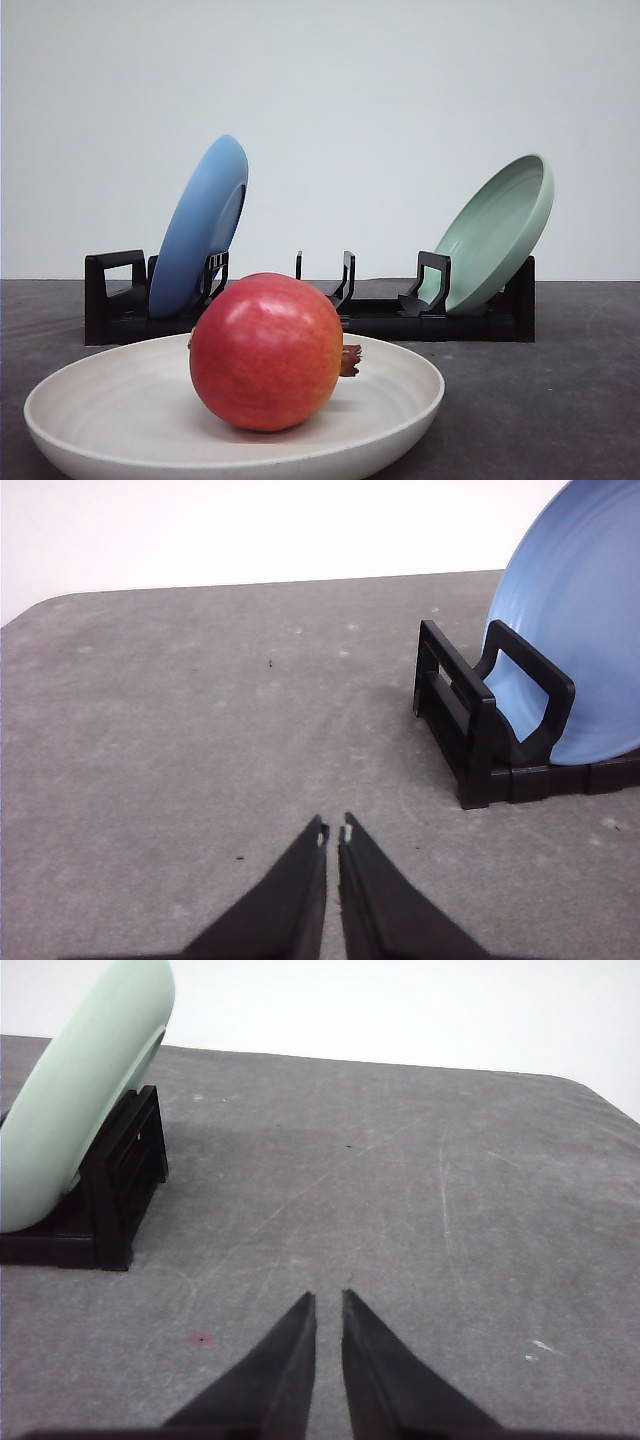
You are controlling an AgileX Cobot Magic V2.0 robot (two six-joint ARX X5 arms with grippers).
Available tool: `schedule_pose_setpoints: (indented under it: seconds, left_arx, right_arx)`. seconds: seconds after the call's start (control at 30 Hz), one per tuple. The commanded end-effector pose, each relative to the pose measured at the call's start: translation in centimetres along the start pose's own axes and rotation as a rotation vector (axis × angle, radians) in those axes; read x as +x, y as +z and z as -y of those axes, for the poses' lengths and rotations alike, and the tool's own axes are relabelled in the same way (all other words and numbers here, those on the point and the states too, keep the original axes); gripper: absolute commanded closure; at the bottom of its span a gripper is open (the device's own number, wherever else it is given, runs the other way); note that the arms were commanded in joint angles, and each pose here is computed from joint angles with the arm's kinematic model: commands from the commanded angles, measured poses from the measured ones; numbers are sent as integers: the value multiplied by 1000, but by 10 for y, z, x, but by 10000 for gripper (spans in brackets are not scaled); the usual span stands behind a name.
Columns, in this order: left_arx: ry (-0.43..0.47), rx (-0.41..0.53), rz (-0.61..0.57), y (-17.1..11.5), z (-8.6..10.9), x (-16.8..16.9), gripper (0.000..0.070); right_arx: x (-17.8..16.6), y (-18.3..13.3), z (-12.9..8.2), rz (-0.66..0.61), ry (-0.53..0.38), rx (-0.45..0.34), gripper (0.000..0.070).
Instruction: Place pomegranate in white plate
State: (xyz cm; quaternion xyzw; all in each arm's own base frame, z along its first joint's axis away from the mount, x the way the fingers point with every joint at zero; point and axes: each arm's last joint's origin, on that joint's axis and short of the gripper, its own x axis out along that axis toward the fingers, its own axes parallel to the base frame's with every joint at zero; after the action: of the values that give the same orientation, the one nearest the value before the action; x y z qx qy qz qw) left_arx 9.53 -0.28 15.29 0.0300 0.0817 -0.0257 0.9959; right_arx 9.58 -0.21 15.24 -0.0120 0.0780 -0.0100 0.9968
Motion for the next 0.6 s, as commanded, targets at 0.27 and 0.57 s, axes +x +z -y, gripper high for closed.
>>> schedule_pose_setpoints:
  seconds: [0.27, 0.57]
  left_arx:
    - [4, 8, -14, -4, 0, 1, 700]
    - [4, 8, -14, -4, 0, 1, 700]
  right_arx:
    - [0, 0, 0, 7, 0, 12, 655]
    - [0, 0, 0, 7, 0, 12, 655]
